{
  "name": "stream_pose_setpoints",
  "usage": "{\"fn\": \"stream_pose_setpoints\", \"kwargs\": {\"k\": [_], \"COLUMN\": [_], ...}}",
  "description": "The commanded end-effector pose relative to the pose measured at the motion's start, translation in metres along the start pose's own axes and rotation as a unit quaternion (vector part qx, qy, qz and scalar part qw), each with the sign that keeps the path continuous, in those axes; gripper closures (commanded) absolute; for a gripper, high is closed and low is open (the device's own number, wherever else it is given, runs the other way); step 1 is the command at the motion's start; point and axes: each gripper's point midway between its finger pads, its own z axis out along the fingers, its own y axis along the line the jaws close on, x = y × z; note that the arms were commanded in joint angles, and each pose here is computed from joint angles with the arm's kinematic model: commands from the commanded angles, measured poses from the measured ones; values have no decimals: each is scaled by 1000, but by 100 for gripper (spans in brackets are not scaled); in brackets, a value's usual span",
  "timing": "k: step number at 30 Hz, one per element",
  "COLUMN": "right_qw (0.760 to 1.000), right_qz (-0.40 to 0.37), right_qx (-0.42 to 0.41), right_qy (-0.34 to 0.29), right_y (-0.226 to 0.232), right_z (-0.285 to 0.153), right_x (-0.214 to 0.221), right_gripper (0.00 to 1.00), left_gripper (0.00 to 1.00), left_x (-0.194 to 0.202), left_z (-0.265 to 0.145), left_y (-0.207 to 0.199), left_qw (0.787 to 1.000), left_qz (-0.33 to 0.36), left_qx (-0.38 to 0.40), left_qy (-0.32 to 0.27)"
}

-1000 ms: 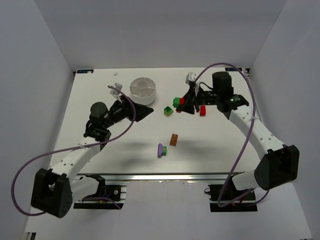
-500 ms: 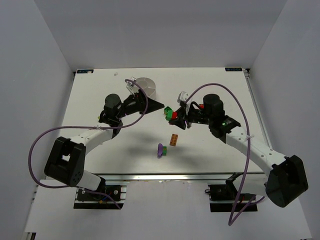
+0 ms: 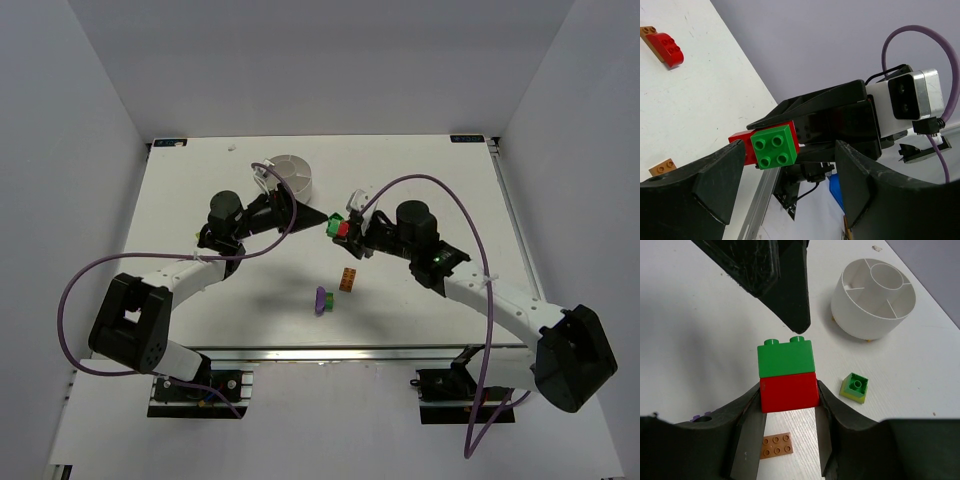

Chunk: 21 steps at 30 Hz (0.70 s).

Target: Sort the legos into containers by color

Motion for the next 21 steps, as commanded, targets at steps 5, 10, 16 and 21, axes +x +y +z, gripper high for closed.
{"fn": "stream_pose_setpoints", "kwargs": {"k": [5, 10, 16, 21], "right_qw": [996, 995, 993, 992], "right_qz": [-46, -55, -61, -60], "right_qx": [28, 32, 53, 67], "right_qy": [-65, -76, -90, -88], "right_y": [1, 7, 6, 3], "right_z": [-1, 0, -1, 2], "right_x": [-34, -38, -43, -39], "right_gripper": [100, 100, 100, 100], "left_gripper": [21, 24, 31, 36], "left_x": [1, 6, 10, 13], "left_z": [2, 4, 7, 8], "left_y": [-13, -13, -11, -12], "left_qw": [1000, 1000, 999, 999], "left_qz": [25, 25, 27, 27], "left_qx": [11, 8, 5, 9], "left_qy": [5, 13, 22, 29]}}
